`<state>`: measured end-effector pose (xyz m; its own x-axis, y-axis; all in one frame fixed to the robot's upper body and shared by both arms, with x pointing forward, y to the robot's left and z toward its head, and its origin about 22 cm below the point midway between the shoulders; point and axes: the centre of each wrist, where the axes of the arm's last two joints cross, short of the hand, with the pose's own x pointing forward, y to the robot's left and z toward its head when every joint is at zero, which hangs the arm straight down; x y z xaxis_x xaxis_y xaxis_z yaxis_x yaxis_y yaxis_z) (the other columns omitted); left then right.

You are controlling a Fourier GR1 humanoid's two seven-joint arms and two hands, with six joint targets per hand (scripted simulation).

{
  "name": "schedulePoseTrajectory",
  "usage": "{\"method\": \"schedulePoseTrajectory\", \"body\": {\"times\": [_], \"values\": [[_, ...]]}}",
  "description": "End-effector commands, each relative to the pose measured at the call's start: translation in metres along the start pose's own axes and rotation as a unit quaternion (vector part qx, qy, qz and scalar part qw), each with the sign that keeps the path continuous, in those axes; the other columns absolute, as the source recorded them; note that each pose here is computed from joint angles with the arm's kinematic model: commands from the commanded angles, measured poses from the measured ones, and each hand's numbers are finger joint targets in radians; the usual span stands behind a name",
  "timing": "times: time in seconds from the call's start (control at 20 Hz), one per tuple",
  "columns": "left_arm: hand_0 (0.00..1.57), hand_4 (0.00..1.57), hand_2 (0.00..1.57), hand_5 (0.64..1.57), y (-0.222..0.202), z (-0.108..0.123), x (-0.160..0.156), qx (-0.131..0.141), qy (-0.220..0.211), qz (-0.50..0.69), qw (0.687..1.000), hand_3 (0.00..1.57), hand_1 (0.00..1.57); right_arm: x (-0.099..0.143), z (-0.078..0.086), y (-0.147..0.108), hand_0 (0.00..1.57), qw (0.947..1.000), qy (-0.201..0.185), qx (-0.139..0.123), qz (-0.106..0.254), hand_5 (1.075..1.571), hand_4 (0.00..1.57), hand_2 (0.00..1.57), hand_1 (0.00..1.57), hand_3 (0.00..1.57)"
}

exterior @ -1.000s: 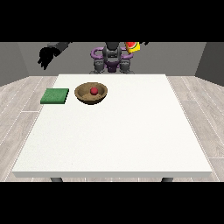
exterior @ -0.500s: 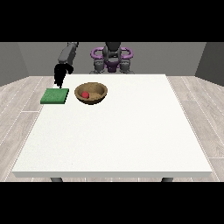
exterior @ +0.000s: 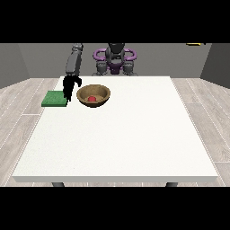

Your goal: Pick the cup and pour the ball into the bowl, then pick the bowl and place it on the pad

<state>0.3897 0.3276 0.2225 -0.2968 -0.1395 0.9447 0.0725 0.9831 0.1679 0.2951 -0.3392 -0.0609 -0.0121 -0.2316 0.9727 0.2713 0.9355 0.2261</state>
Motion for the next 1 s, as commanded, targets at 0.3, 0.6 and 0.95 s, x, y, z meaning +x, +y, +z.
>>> {"method": "schedulePoseTrajectory", "body": {"times": [0.3,0.6,0.95], "values": [[0.0,1.02,0.0,1.538,0.034,0.015,0.045,-0.006,-0.041,-0.003,0.999,0.0,0.0,-0.029,-0.007,0.008,0.0,0.9997,-0.021,-0.005,-0.01,1.552,0.51,0.0,0.0,0.0],[0.0,1.01,0.0,1.542,0.056,0.028,0.048,0.018,-0.046,-0.019,0.999,0.0,0.0,-0.025,-0.014,0.014,0.0,0.9993,-0.032,0.018,0.002,1.544,0.45,0.0,0.0,0.0],[0.0,1.02,0.0,1.537,0.052,0.035,0.033,0.025,-0.053,0.0,0.998,0.0,0.0,-0.026,-0.026,0.056,0.0,0.9991,-0.026,0.034,-0.007,1.55,0.46,0.0,0.0,0.0]]}}
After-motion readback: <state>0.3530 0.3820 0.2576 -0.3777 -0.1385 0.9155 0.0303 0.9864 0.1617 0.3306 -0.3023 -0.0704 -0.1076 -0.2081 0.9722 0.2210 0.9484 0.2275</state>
